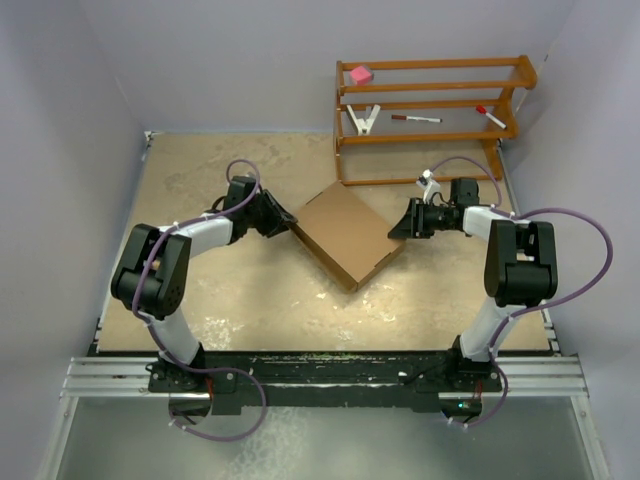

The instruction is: Fold the paper box

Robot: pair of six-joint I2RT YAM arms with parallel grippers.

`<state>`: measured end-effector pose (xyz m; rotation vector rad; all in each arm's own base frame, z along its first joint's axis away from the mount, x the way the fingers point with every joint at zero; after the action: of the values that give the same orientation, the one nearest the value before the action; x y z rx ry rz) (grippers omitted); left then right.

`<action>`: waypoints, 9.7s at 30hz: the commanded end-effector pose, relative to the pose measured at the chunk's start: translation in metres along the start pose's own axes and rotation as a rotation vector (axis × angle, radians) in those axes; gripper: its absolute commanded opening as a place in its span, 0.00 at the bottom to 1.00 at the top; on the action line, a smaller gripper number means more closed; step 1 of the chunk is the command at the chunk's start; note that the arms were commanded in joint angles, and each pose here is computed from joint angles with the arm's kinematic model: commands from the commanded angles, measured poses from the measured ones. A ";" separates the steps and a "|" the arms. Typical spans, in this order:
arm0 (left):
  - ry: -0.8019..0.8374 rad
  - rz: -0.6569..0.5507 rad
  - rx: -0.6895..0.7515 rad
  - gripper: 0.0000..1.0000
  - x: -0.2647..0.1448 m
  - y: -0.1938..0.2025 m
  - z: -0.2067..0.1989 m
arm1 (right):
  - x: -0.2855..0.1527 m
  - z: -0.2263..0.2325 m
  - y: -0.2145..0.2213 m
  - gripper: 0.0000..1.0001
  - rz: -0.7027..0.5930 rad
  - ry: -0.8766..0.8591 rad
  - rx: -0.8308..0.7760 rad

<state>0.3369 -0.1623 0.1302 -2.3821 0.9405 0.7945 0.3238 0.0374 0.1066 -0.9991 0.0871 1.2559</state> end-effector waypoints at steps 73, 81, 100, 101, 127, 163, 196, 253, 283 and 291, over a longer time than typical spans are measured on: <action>0.091 0.022 -0.115 0.62 -0.051 0.230 -0.053 | 0.005 -0.018 0.004 0.43 0.063 0.136 -0.041; 0.024 0.022 -0.123 0.55 -0.038 0.235 -0.053 | 0.005 -0.017 0.004 0.43 0.064 0.136 -0.040; -0.005 0.030 -0.119 0.24 -0.028 0.239 -0.056 | 0.005 -0.017 0.004 0.43 0.064 0.136 -0.039; -0.003 0.033 -0.119 0.20 -0.028 0.239 -0.057 | 0.005 -0.017 0.005 0.43 0.065 0.136 -0.039; 0.466 -0.011 0.609 0.78 -0.123 0.165 -0.052 | -0.026 0.021 -0.022 0.76 0.024 -0.076 -0.240; 0.319 -0.003 0.130 0.82 -0.027 0.012 -0.002 | 0.038 0.029 -0.090 0.66 -0.028 -0.065 -0.300; 0.361 0.047 0.321 0.56 -0.045 0.025 -0.014 | 0.026 0.034 -0.067 0.58 -0.034 -0.181 -0.231; 0.627 -0.070 -0.012 0.75 0.023 0.107 -0.019 | 0.031 -0.048 -0.013 0.26 -0.046 -0.124 0.194; -0.355 -0.078 1.113 0.36 -0.181 -0.013 -0.117 | -0.100 0.047 -0.091 0.72 -0.362 -0.062 -0.244; -0.754 -0.185 1.442 0.37 -0.141 0.040 -0.143 | -0.097 0.044 -0.089 0.72 -0.356 -0.066 -0.229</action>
<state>0.2756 -0.2004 0.3217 -1.0991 0.7724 0.4149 0.3399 -0.0017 0.2362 -1.1097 -0.2641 0.9932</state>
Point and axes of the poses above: each gripper's point midway between its finger pads, its own x axis out along the fingers, its own z axis along the line the jaws close on, y = z × x, the point moved 10 cm from there along -x, back along the fingers, and after that the axes turned 6 degrees about -x, right-handed, at the moved point
